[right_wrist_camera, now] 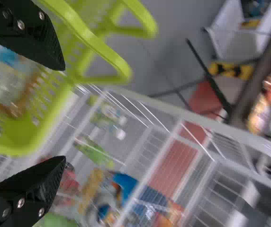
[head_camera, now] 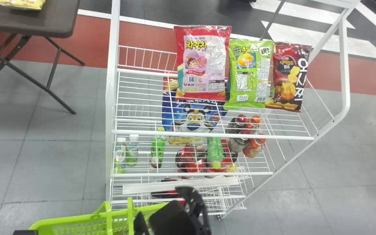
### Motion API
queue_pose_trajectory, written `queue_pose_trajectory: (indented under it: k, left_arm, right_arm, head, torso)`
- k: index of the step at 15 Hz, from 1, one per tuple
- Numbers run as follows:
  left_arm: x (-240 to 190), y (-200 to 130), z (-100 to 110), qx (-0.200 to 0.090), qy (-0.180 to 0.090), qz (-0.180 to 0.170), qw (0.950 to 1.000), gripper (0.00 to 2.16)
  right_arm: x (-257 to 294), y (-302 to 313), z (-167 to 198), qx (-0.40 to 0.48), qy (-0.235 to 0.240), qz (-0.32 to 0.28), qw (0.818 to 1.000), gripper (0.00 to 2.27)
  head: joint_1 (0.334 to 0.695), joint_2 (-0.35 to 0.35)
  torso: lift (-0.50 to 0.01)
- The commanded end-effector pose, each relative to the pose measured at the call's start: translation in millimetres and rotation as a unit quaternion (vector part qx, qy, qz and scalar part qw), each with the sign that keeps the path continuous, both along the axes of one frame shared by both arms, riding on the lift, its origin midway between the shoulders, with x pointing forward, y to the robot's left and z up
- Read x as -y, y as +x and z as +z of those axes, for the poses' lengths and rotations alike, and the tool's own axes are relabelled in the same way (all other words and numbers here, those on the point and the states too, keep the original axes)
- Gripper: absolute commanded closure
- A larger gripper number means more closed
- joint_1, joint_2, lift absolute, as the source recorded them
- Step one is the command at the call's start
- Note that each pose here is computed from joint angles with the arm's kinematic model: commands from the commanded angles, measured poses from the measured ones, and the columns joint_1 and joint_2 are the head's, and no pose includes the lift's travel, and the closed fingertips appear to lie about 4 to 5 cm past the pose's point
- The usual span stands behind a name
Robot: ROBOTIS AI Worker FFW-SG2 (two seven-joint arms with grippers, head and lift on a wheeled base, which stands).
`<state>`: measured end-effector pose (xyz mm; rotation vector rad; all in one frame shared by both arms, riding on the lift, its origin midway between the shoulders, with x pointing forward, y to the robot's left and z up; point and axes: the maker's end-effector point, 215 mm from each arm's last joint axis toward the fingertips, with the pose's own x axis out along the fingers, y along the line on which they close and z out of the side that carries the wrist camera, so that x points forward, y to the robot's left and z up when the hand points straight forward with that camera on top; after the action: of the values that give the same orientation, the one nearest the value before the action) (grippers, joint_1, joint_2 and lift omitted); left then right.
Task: Hold basket handle with left hand then pick Saewookkang with right hand and place into basket
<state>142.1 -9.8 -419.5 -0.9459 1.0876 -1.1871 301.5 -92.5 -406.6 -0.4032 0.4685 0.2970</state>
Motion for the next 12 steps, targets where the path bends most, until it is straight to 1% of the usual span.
queue_pose_trajectory:
  k: [1, 3, 5, 6, 8, 11, 12]
  left_arm:
    - [0, 0, 0, -0.001, -0.001, 0.000, 1.0000, 1.88]
    - [-3, 3, -1, 0.001, 0.000, 0.004, 1.0000, 1.88]
    - [-5, 3, -2, -0.001, 0.001, 0.007, 1.0000, 1.88]
    - [-7, 5, -2, 0.005, -0.001, 0.014, 0.9999, 1.88]
    - [-10, 6, -1, 0.006, -0.005, 0.022, 0.9997, 1.88]
    - [-10, 11, 0, 0.017, -0.009, 0.028, 0.9994, 1.89]
    - [-10, 11, 0, 0.016, -0.009, 0.028, 0.9994, 1.89]
  right_arm:
    - [8, 17, 37, 0.068, 0.070, -0.019, 0.995, 0.08]
    - [33, 32, 54, 0.097, 0.129, -0.037, 0.986, 0.08]
    - [61, 43, 64, 0.106, 0.162, -0.042, 0.980, 0.08]
    - [74, 48, 66, 0.106, 0.171, -0.044, 0.978, 0.08]
    - [105, 56, 73, 0.113, 0.176, -0.061, 0.976, 0.09]
    - [133, 56, 93, 0.145, 0.184, -0.072, 0.970, 0.09]
    - [138, 55, 101, 0.158, 0.189, -0.072, 0.967, 0.09]
  head:
    - [0.695, -0.292]
    - [0.695, -0.286]
    - [0.695, -0.306]
    - [0.695, -0.318]
    - [0.695, -0.350]
    - [0.695, -0.350]
    - [0.695, -0.350]
  torso:
    - [-0.019]
    - [-0.019]
    - [-0.019]
    - [-0.019]
    - [-0.019]
    - [-0.019]
    - [-0.019]
